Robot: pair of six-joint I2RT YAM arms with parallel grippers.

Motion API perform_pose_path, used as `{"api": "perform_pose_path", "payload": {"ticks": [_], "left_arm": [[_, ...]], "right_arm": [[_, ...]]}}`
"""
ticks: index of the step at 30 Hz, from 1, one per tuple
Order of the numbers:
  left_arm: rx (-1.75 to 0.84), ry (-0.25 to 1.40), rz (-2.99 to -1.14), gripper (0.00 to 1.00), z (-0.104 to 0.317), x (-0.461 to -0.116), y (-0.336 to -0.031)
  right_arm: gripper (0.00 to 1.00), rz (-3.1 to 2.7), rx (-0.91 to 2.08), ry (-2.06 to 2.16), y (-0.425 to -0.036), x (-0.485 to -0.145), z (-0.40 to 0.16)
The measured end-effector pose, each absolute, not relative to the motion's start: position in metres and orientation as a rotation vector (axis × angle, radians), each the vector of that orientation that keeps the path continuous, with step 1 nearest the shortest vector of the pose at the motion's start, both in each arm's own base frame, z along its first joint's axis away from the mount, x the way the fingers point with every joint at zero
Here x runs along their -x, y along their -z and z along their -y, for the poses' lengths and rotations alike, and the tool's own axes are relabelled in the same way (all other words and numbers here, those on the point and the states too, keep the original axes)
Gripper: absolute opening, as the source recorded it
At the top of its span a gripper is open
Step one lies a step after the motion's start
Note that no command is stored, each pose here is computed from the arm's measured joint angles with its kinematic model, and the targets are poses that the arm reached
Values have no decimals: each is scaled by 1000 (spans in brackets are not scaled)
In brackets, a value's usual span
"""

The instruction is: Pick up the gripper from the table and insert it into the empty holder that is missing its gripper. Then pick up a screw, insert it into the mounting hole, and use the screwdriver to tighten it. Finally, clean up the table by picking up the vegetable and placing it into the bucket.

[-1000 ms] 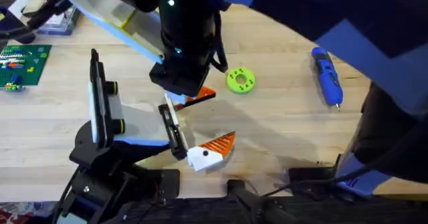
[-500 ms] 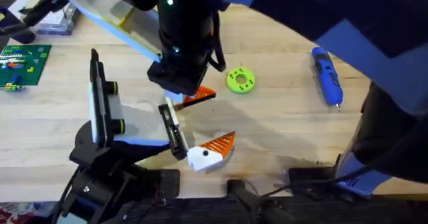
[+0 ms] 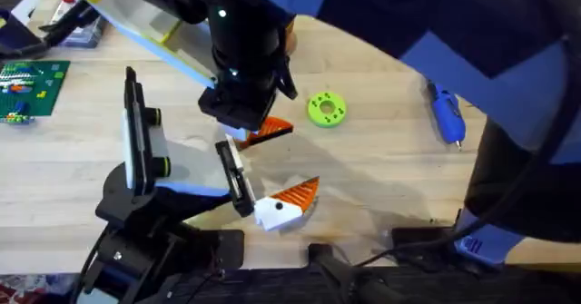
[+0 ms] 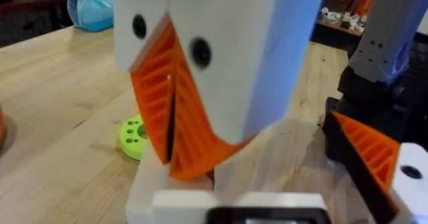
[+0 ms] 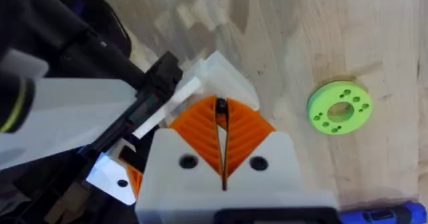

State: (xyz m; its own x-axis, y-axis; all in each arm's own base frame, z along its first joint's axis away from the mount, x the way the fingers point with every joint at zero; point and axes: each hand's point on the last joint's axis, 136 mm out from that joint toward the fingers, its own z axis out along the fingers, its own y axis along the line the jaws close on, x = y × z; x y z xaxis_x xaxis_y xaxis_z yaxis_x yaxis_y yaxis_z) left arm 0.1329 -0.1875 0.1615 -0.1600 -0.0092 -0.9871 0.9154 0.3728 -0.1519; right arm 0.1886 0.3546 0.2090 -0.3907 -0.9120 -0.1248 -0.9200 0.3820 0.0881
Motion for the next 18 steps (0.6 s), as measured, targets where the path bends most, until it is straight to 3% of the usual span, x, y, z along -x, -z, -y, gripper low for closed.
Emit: {"api": "perform_pose_path", "payload": {"ticks": [18], "left_arm": [[-853, 1016, -1496, 990, 187, -134, -162]], "right_arm": [[4, -2556, 1698, -228, -210, -190, -357]]}}
